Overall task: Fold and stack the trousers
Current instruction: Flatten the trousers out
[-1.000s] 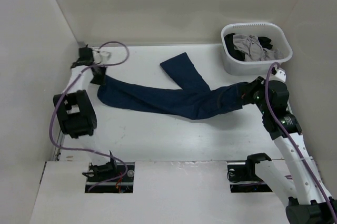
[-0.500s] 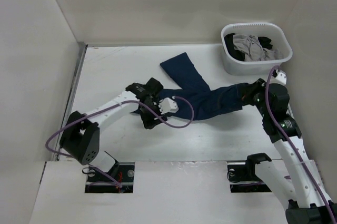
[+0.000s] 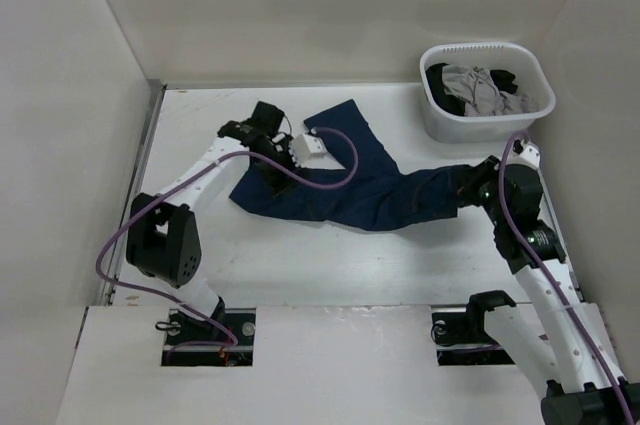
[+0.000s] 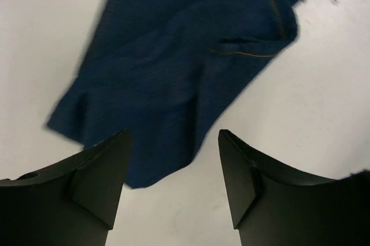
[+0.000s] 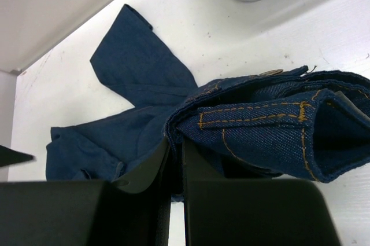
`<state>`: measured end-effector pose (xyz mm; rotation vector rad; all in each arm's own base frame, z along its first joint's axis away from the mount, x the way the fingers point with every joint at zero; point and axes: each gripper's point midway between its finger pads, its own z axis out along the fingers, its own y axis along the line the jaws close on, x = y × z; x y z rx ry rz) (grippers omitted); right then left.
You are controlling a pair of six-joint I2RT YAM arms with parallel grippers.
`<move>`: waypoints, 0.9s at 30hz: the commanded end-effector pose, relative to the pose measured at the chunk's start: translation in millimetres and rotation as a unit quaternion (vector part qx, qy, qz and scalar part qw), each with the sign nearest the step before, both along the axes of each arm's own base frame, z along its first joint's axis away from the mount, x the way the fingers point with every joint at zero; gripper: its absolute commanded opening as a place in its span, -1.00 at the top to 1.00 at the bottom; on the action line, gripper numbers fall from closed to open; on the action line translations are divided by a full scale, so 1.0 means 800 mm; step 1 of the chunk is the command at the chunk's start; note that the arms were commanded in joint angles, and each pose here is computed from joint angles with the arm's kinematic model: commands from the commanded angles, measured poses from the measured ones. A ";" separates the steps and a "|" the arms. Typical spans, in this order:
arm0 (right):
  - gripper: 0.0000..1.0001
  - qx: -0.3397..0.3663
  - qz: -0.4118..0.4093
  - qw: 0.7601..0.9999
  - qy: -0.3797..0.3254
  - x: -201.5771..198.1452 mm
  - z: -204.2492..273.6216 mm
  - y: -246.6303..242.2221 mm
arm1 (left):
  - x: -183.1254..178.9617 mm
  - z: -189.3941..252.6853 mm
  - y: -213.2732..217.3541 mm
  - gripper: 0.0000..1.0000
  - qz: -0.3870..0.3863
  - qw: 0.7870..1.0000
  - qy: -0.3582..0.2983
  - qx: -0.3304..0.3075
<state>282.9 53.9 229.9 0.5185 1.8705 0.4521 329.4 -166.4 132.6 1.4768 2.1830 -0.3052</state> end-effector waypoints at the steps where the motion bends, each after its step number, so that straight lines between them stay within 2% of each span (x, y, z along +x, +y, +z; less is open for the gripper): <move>1: 1.00 0.008 0.000 1.000 -0.024 0.008 0.010 0.003 | -0.033 -0.010 -0.035 -0.24 -0.086 0.996 0.004 -0.019; 3: 1.00 0.008 0.001 1.000 -0.019 0.008 0.004 0.004 | -0.015 -0.020 -0.041 -0.31 -0.074 0.997 -0.016 -0.012; 7: 1.00 0.013 0.000 1.000 -0.019 0.007 0.003 0.004 | 0.004 -0.028 -0.056 -0.30 -0.048 0.998 0.001 -0.031; 14: 1.00 0.014 0.001 1.000 -0.013 0.002 -0.007 0.004 | -0.008 -0.076 -0.076 -0.28 -0.085 0.995 0.040 -0.023; 20: 1.00 0.015 0.001 1.000 -0.014 -0.004 -0.008 0.003 | -0.016 -0.085 -0.096 -0.23 -0.084 0.993 0.070 -0.041; 21: 1.00 0.015 0.001 1.000 -0.014 -0.005 -0.009 0.003 | -0.020 -0.088 -0.096 -0.15 -0.086 0.993 0.077 -0.038; 24: 1.00 0.013 -0.003 1.000 -0.013 -0.008 -0.010 -0.001 | -0.030 -0.091 -0.084 0.68 -0.076 0.993 0.093 -0.010; 25: 1.00 0.012 -0.003 1.000 -0.016 -0.008 -0.007 -0.001 | -0.028 -0.086 -0.076 0.84 -0.063 0.994 0.092 -0.004; 27: 1.00 0.011 -0.002 1.000 -0.014 -0.008 -0.008 -0.002 | -0.015 -0.063 -0.060 1.00 -0.027 0.997 0.069 -0.005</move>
